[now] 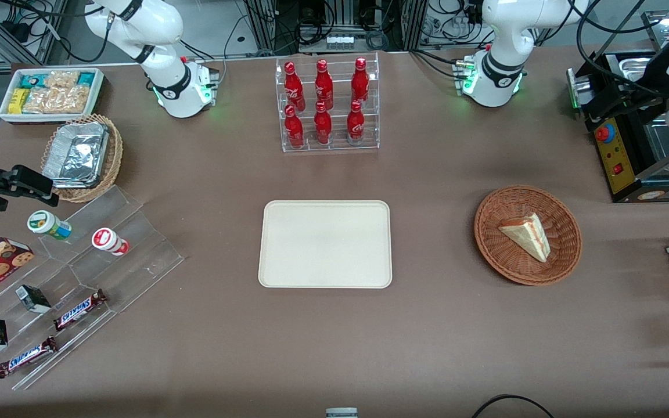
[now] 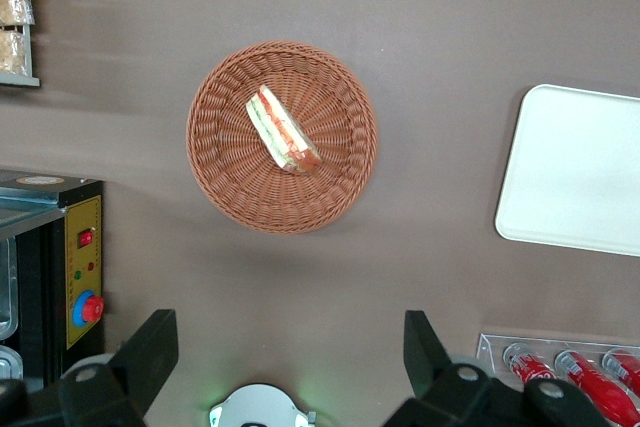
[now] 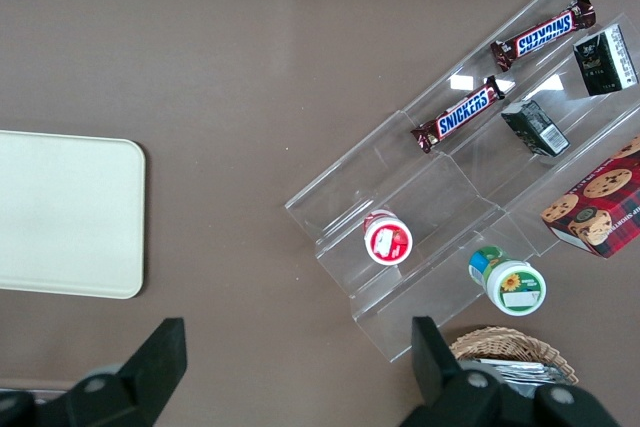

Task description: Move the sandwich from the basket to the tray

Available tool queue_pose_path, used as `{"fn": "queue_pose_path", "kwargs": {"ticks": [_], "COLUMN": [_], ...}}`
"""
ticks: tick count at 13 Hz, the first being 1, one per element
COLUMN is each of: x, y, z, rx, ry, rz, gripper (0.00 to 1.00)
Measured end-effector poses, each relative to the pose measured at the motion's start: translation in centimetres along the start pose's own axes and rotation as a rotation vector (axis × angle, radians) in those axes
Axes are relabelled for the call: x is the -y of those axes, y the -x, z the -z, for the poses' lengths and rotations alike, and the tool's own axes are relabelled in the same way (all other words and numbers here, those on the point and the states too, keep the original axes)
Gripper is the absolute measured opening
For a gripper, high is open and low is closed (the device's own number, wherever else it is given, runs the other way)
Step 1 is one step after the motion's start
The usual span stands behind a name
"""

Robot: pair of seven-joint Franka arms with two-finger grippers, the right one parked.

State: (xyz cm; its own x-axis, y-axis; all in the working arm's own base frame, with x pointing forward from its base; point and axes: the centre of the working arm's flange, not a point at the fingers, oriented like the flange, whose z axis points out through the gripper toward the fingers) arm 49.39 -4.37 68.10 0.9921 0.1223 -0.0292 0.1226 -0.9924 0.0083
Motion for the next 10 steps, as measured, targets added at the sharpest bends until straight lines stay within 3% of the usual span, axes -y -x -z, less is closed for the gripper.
{"fn": "queue_pose_path", "kwargs": {"ticks": [5,10], "x": [0.6,3.1], "y": [-0.5,-5.5], "z": [-0.5,-6.0], "rx": [0.009,0.042], "ry": [-0.001,-0.059], "rz": [0.011,0.123], "gripper": [1.0,1.0]}}
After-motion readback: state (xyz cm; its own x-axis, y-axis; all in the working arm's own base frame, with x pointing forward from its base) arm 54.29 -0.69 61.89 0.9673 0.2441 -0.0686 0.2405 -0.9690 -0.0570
